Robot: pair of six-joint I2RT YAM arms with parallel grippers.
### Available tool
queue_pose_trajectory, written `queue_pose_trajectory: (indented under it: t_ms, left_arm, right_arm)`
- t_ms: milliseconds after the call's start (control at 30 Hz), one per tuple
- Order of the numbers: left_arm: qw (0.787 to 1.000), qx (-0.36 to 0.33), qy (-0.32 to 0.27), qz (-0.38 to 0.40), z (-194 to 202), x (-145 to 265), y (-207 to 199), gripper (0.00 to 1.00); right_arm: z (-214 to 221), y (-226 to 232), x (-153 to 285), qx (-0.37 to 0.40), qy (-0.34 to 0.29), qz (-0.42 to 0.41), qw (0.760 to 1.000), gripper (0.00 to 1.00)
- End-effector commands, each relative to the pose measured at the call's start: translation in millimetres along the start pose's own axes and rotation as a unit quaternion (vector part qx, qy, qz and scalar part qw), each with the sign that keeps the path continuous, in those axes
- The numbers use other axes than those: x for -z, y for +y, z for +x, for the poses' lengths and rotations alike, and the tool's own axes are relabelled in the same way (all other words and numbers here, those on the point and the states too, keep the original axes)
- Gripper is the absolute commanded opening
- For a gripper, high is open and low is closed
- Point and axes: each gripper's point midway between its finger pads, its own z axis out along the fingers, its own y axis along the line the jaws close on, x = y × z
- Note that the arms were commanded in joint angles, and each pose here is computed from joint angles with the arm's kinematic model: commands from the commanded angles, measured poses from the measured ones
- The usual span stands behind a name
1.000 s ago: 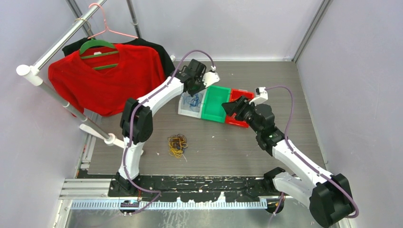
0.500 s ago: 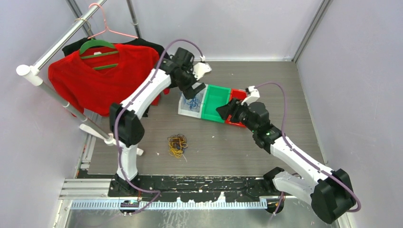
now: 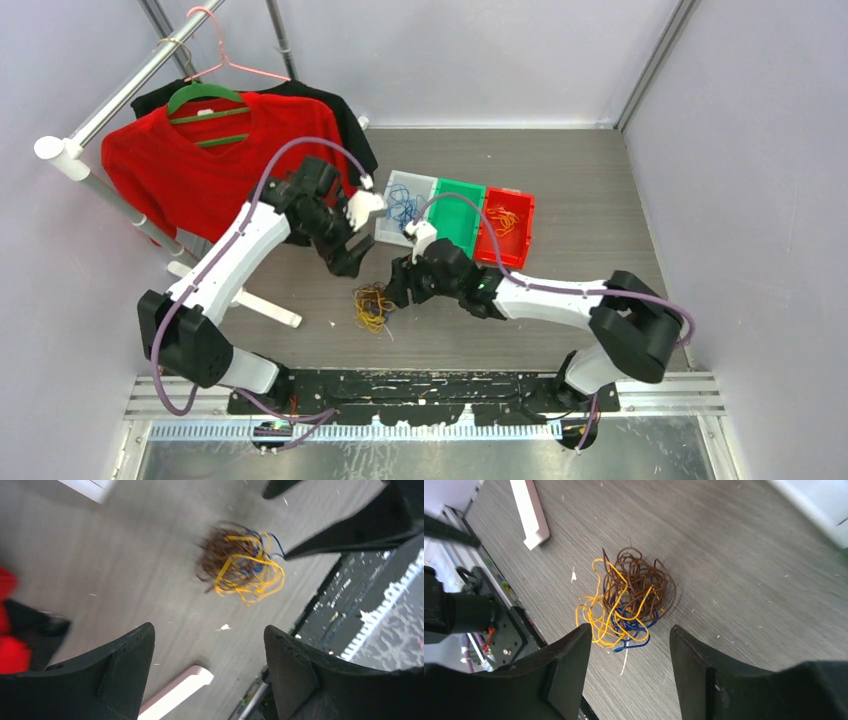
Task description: Untangle the cables
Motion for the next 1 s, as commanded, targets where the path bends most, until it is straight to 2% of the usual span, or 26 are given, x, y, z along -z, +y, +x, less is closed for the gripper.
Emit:
queue_pose_trajectory:
  t_ms: [0,233,433,567,633,767,833,900,967]
  left_arm:
    - [0.999,-0.011,-0.019,0.034,16.6,-19.2,-18.5,0.78]
    - [0.998,-0.001,0.019,0.052,48.7,-67.1,-11.5,0.70]
    - [0.999,0.006,0.014,0.052,49.6,-99.6,1.5,0.67]
    - [0.997,0.011,0.024,0.066,54.0,-112.4,2.0,0.64]
    - [0.997,0.001,0.033,0.070,59.1,-114.8,1.7,0.56]
    - [0.997,-0.016,0.055,0.050,68.0,-110.3,8.3,0.19]
    - [0.997,-0.026,0.058,0.034,67.5,-102.1,13.8,0.07]
    - [0.998,-0.037,0.053,0.021,65.8,-92.8,17.5,0.00]
    - [0.997,-0.053,0.047,0.012,64.8,-86.5,18.9,0.00]
  right_arm:
    - [-8.8,18.1,-15.8,0.009,-0.022,-0.032,0.999,0.62]
    - [27.1,23.2,-21.5,0.013,0.020,-0.064,0.998,0.59]
    - [48.5,14.3,-30.0,0.005,0.038,-0.063,0.997,0.57]
    - [51.4,9.1,-35.6,-0.005,0.033,-0.053,0.998,0.50]
    - [49.6,5.1,-34.5,-0.008,0.023,-0.045,0.999,0.45]
    - [41.5,-5.3,-28.0,-0.018,-0.003,-0.023,1.000,0.29]
    - [33.5,-13.3,-22.8,-0.027,-0.022,-0.012,0.999,0.23]
    - [26.1,-21.3,-16.3,-0.034,-0.040,0.000,0.999,0.15]
    - [15.6,-26.9,-8.9,-0.040,-0.062,0.006,0.997,0.08]
